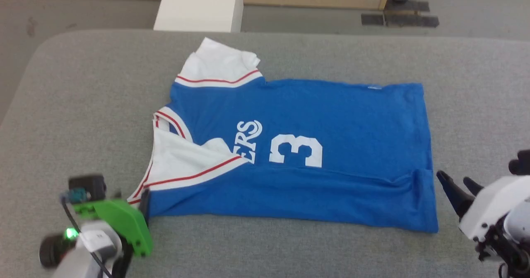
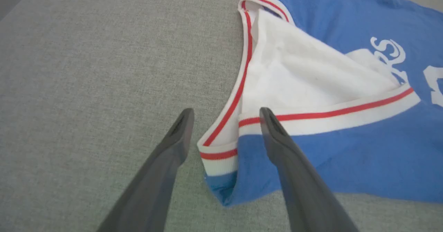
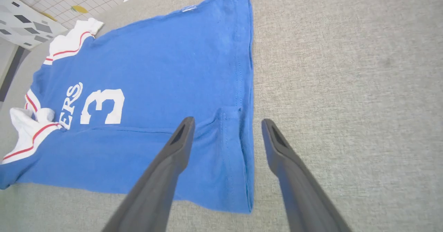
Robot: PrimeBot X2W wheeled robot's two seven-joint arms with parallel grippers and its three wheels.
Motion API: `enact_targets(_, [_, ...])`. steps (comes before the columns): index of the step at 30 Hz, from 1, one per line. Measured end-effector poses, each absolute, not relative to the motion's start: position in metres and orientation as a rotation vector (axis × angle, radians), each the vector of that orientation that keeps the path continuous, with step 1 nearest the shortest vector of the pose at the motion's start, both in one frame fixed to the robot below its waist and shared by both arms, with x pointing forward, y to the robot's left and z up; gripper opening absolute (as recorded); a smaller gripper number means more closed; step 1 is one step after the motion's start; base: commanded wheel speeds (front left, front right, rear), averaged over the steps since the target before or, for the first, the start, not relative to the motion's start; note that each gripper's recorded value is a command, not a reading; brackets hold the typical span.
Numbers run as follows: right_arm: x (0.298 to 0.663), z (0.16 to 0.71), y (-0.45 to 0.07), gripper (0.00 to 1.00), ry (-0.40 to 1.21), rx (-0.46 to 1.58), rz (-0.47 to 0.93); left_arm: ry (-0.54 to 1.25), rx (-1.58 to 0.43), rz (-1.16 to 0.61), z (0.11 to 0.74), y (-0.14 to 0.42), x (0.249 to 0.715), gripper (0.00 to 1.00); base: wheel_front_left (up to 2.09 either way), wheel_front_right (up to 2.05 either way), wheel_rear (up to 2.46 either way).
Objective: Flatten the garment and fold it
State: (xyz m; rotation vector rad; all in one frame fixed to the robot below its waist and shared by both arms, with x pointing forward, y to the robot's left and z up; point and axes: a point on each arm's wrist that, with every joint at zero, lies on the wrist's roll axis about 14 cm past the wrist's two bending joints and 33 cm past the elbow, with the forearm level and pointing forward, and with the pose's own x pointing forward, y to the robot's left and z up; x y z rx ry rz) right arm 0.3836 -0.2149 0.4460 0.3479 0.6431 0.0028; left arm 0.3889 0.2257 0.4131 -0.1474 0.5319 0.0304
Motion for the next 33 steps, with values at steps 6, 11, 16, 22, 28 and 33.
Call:
enact_targets(6, [0.371,0.454,-0.222,1.0,0.617,0.352,-0.013,0.658,-0.177,0.018,0.41,0.217,0.362,1.0,0.0,0.0,0.0])
enact_targets(11, [0.37,0.449,-0.223,1.0,0.631,0.362,-0.017,0.763,-0.173,0.012,0.389,0.215,0.357,1.0,0.0,0.0,0.0])
enact_targets(16, [0.369,0.441,-0.223,1.0,0.652,0.362,-0.022,0.815,-0.173,0.02,0.375,0.218,0.364,0.0,0.0,0.0,0.0])
enact_targets(22, [0.363,0.435,-0.22,1.0,0.722,0.248,-0.023,0.744,-0.236,0.019,0.381,0.217,0.376,0.0,0.0,0.0,0.0])
enact_targets(28, [0.351,0.417,-0.215,1.0,0.844,0.105,-0.019,0.64,-0.3,0.036,0.403,0.217,0.372,0.0,0.0,0.0,0.0])
enact_targets(33, [0.344,0.389,-0.205,1.0,0.965,0.053,0.005,0.627,-0.316,0.039,0.41,0.214,0.365,0.0,0.0,0.0,0.0])
